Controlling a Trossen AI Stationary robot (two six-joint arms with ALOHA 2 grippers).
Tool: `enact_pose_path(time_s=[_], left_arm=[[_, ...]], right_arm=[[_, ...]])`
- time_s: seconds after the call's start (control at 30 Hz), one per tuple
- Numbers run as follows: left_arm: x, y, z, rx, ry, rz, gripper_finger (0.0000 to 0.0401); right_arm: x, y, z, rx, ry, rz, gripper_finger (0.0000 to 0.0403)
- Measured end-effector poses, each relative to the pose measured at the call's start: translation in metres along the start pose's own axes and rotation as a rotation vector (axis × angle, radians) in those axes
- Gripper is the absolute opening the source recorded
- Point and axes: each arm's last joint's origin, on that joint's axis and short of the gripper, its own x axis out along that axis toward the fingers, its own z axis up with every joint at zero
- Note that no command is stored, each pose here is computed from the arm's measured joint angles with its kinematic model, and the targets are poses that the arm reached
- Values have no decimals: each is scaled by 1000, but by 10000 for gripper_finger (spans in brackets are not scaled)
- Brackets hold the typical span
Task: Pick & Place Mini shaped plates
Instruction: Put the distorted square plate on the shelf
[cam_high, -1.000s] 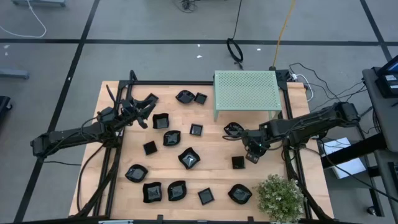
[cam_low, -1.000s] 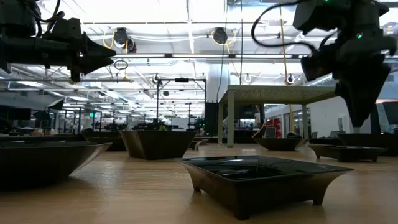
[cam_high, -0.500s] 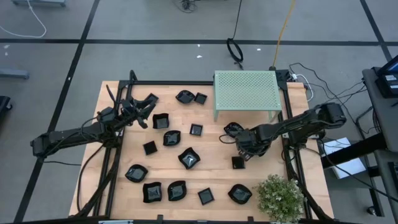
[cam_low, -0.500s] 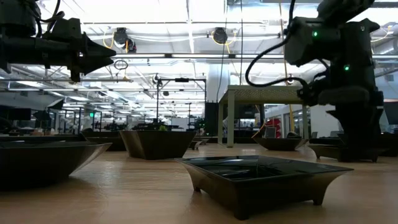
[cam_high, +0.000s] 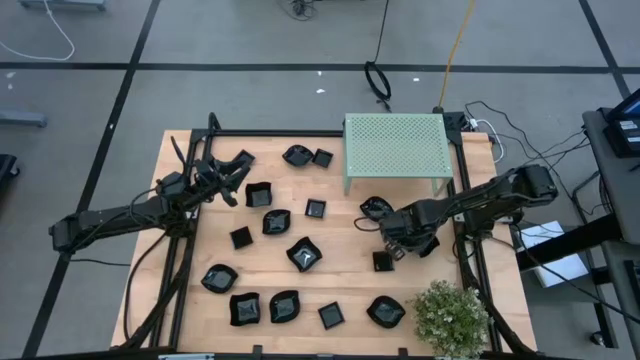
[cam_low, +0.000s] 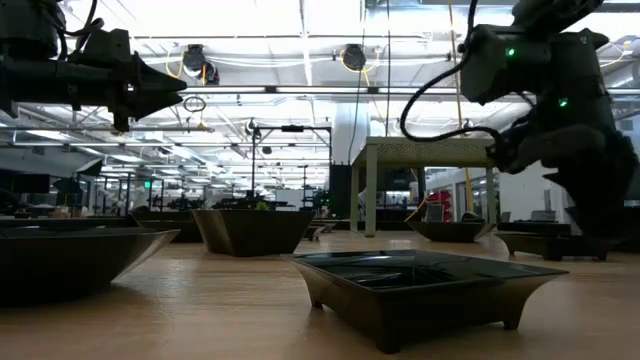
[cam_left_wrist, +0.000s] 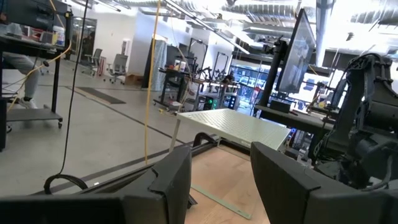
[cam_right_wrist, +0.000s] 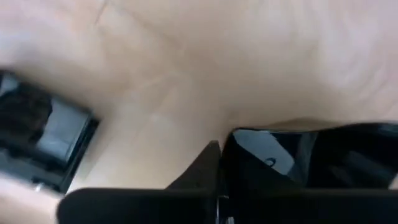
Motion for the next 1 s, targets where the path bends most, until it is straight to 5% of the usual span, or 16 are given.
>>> enact_pose_path(time_s=[0.23, 0.5, 0.63, 0.83, 0.9, 1.0], left_arm=[[0, 0, 0, 0, 0, 0, 170], [0, 0, 0, 0, 0, 0, 170], [0, 0, 0, 0, 0, 0, 170], [0, 0, 0, 0, 0, 0, 170], [0, 0, 0, 0, 0, 0, 170], [0, 0, 0, 0, 0, 0, 170]], right_arm=[[-41, 7, -18, -233, -157, 171, 1], [-128, 12, -26, -538, -793, 362, 1], [-155, -3, -18, -464, -1101, 211, 0], [-164, -43, 20, -325, -1225, -339, 0], [-165, -57, 37, -275, -1187, -389, 0], [-163, -77, 62, -203, -1090, -307, 0]])
